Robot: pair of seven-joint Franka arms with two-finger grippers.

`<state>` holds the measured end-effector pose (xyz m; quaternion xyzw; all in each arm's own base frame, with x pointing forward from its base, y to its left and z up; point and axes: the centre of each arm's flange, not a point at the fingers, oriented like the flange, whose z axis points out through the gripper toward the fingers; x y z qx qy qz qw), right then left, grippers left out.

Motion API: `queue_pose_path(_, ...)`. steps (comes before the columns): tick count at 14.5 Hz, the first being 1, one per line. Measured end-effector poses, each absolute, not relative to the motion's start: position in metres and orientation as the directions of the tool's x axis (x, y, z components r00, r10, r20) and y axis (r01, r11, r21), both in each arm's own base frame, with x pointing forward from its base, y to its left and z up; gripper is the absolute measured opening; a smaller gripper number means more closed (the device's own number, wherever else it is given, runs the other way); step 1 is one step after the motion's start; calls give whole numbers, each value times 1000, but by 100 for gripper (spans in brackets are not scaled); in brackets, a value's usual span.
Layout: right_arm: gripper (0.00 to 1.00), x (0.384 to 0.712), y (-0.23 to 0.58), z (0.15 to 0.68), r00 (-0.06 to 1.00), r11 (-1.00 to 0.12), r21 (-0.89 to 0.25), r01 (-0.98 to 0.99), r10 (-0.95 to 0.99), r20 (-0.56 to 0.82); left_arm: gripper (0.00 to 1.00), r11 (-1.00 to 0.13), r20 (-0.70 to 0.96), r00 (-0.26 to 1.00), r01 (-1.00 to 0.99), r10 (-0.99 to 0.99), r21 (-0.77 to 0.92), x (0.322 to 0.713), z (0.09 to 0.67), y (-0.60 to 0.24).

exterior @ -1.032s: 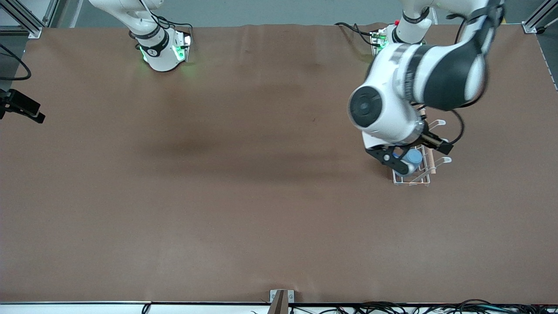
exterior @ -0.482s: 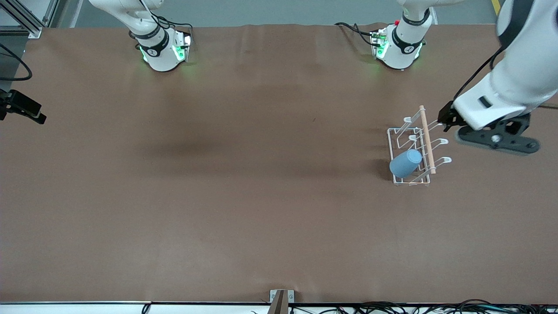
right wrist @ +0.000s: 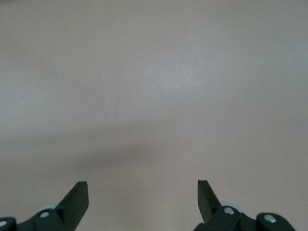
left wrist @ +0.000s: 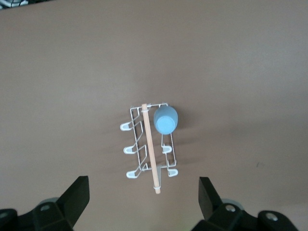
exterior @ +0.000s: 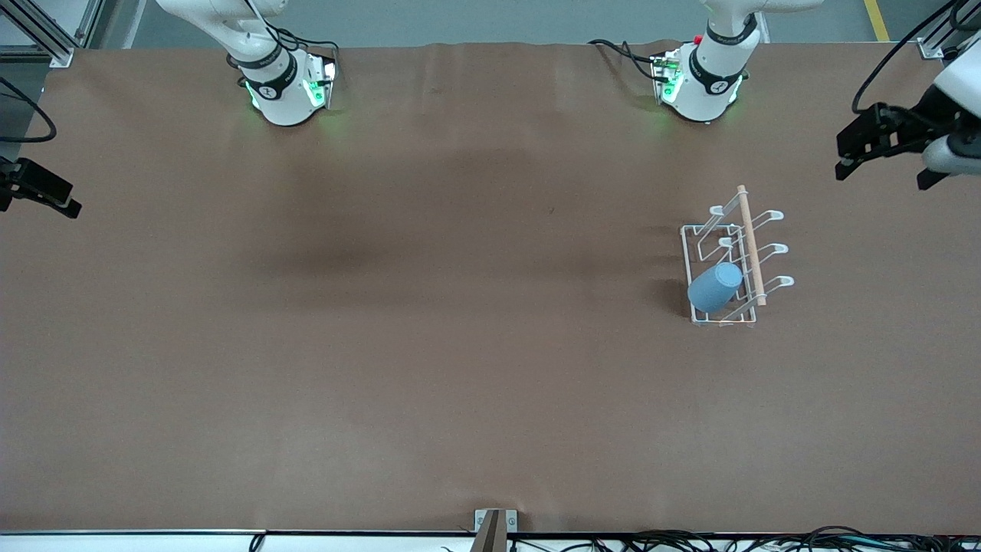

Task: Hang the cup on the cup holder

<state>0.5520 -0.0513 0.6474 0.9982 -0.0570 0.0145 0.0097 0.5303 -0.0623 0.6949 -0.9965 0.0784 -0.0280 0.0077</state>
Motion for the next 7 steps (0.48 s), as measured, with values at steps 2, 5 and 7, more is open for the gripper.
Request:
queue_pose_path(2, 100, 552, -53, 647, 993, -993, 18, -117, -116, 30, 100, -990, 58, 989, -138, -138, -19, 519, 691, -56)
queue_pose_path(5, 100, 552, -55, 647, 992, -993, 18, -120, -119, 30, 100, -994, 60, 992, -111, -112, -18, 514, 682, -53)
queue_pose_path(7, 100, 552, -55, 647, 992, -993, 18, -120, -120, 30, 100, -998, 59, 997, -55, -56, -14, 517, 679, -53)
